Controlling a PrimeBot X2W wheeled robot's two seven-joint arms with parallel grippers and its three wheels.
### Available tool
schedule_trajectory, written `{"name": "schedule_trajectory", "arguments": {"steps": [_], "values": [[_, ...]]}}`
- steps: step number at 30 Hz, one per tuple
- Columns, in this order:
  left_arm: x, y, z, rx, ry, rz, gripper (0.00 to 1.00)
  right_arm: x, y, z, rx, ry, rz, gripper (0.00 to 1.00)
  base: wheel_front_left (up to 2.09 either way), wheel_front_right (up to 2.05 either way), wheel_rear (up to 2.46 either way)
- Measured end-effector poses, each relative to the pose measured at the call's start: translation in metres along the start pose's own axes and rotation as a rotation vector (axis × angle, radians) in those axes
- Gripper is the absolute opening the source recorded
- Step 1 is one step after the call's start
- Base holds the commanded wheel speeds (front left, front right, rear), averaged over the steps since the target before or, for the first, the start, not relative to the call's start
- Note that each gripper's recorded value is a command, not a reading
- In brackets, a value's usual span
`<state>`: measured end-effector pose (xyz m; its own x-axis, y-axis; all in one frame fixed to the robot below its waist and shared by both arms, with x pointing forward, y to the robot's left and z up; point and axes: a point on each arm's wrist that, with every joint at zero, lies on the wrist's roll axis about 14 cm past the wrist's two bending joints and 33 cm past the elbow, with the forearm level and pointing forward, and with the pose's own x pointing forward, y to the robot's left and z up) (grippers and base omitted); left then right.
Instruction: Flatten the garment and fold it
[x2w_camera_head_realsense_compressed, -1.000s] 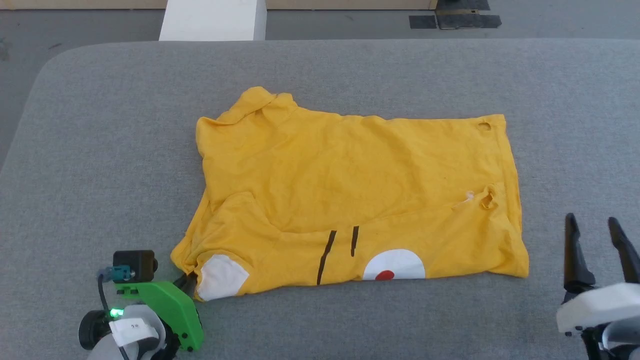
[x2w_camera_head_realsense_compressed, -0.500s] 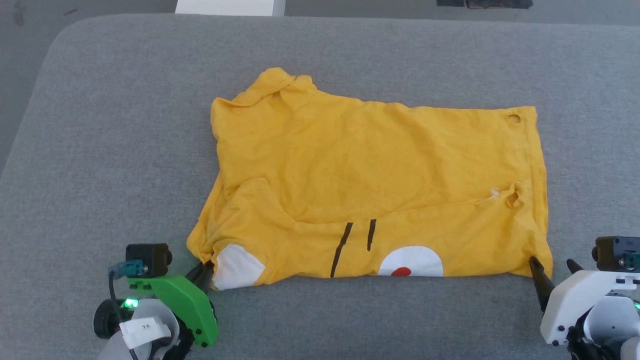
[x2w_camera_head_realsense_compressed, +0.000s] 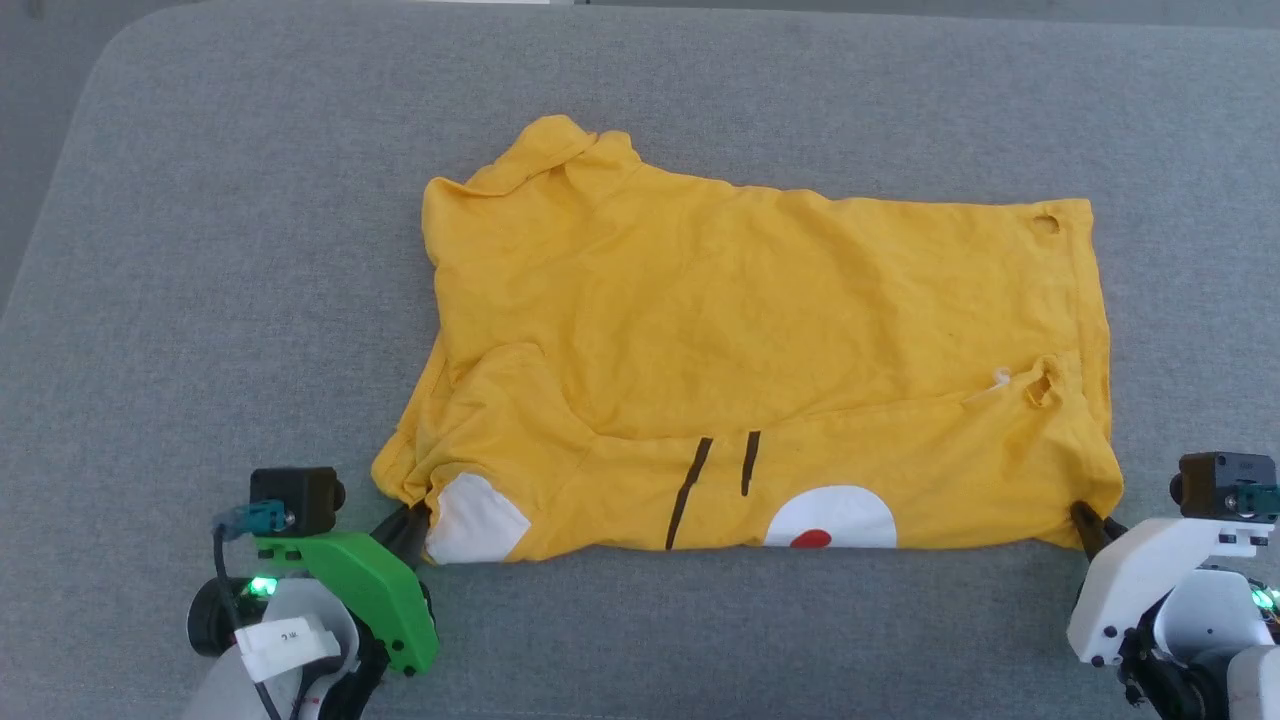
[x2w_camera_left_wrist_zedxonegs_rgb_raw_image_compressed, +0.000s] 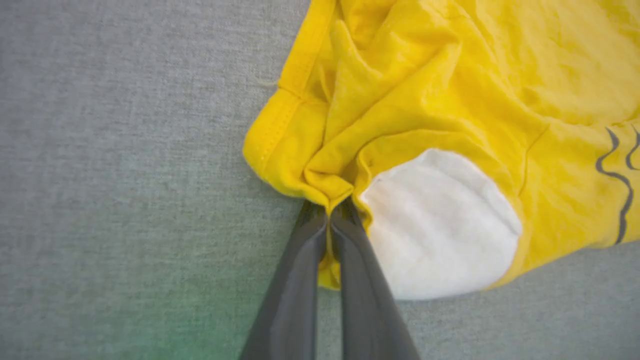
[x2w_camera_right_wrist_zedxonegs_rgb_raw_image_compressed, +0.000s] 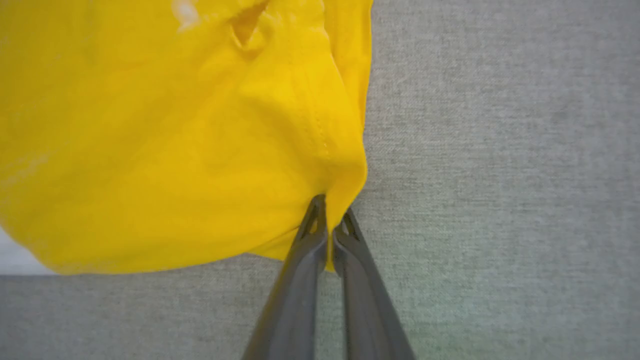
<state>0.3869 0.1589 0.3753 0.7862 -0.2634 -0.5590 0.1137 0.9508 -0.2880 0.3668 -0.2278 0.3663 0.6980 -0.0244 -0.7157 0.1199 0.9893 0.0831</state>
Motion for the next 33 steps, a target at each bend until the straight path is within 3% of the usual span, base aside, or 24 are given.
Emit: {"name": "schedule_trajectory", "arguments": {"steps": [13,20,27,29,30,31,32,33], "values": [[-0.036,0.0,0.013,-0.14,-0.083,0.015,0.0,-0.038,-0.013,0.05,0.074,-0.211,-0.007,0.0,0.0,0.0,0.0],[-0.062,-0.006,0.001,-0.17,-0.048,0.015,0.0,-0.068,-0.033,0.031,0.111,-0.193,-0.045,0.0,0.0,0.0,0.0],[-0.063,-0.008,-0.02,-0.21,0.016,0.023,0.0,-0.068,-0.035,0.002,0.144,-0.116,-0.04,0.0,0.0,0.0,0.0],[-0.061,-0.009,-0.027,-0.222,0.032,0.025,0.49,-0.066,-0.034,-0.004,0.149,-0.107,-0.039,0.0,0.0,0.0,0.0],[-0.06,-0.01,-0.03,-0.229,0.039,0.026,0.86,-0.065,-0.034,-0.007,0.152,-0.103,-0.038,0.0,0.0,0.0,0.0],[-0.059,-0.01,-0.032,-0.239,0.041,0.028,1.0,-0.064,-0.033,-0.009,0.154,-0.1,-0.036,0.22,0.0,0.0,0.0],[-0.059,-0.011,-0.034,-0.242,0.043,0.026,1.0,-0.063,-0.033,-0.01,0.155,-0.098,-0.033,0.3,0.0,0.0,0.0],[-0.059,-0.011,-0.037,-0.245,0.046,0.025,1.0,-0.063,-0.032,-0.012,0.156,-0.097,-0.031,0.49,0.0,0.0,0.0]]}}
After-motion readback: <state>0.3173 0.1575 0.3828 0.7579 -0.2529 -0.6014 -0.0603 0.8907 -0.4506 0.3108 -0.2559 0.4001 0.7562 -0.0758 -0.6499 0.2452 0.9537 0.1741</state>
